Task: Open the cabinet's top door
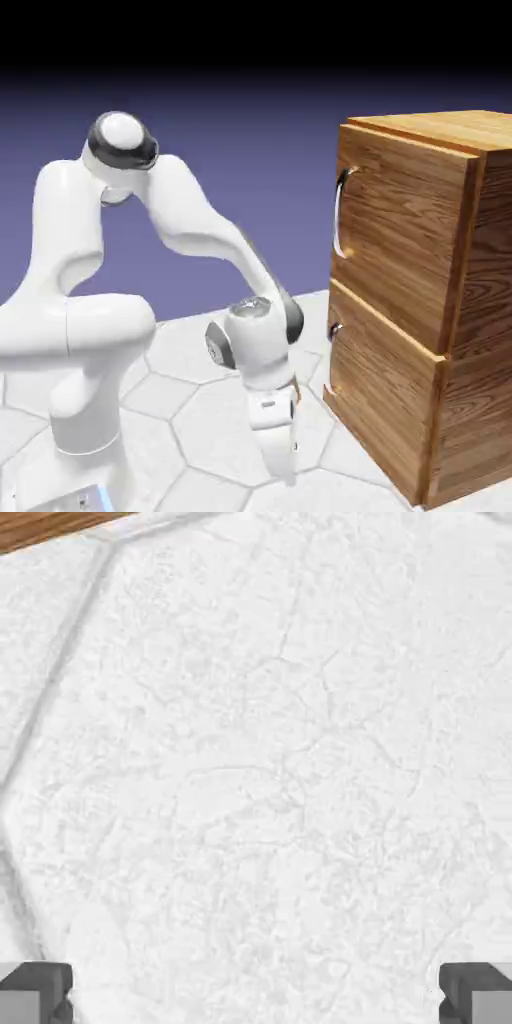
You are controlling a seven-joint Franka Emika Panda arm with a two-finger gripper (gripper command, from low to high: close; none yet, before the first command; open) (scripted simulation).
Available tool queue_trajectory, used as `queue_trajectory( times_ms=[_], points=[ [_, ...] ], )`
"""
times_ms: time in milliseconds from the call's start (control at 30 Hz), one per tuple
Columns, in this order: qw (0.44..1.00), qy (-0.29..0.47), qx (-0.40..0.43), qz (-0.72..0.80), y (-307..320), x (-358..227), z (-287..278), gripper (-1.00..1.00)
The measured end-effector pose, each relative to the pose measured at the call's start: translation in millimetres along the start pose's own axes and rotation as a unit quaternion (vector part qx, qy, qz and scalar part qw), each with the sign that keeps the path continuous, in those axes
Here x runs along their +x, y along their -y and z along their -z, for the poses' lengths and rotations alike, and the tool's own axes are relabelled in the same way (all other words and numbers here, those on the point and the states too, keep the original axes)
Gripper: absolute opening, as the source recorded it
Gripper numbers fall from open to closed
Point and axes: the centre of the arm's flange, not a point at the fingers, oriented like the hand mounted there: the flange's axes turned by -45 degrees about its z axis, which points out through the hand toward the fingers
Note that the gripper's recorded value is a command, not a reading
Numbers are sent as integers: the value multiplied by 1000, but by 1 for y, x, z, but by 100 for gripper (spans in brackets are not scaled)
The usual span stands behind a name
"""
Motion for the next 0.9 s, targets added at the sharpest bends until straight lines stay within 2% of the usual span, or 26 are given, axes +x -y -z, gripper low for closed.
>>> queue_trajectory(
  times_ms=[167,333,467,600,800,833,900],
  points=[
    [989,-144,22,7,11,33,53,0],
    [950,-302,76,24,36,57,122,0],
    [892,-429,140,40,62,65,187,0],
    [806,-547,219,52,88,58,261,0],
    [806,-548,219,53,105,92,250,0],
    [806,-548,219,52,108,101,246,-100],
    [806,-548,219,52,108,101,246,-100]
  ],
)
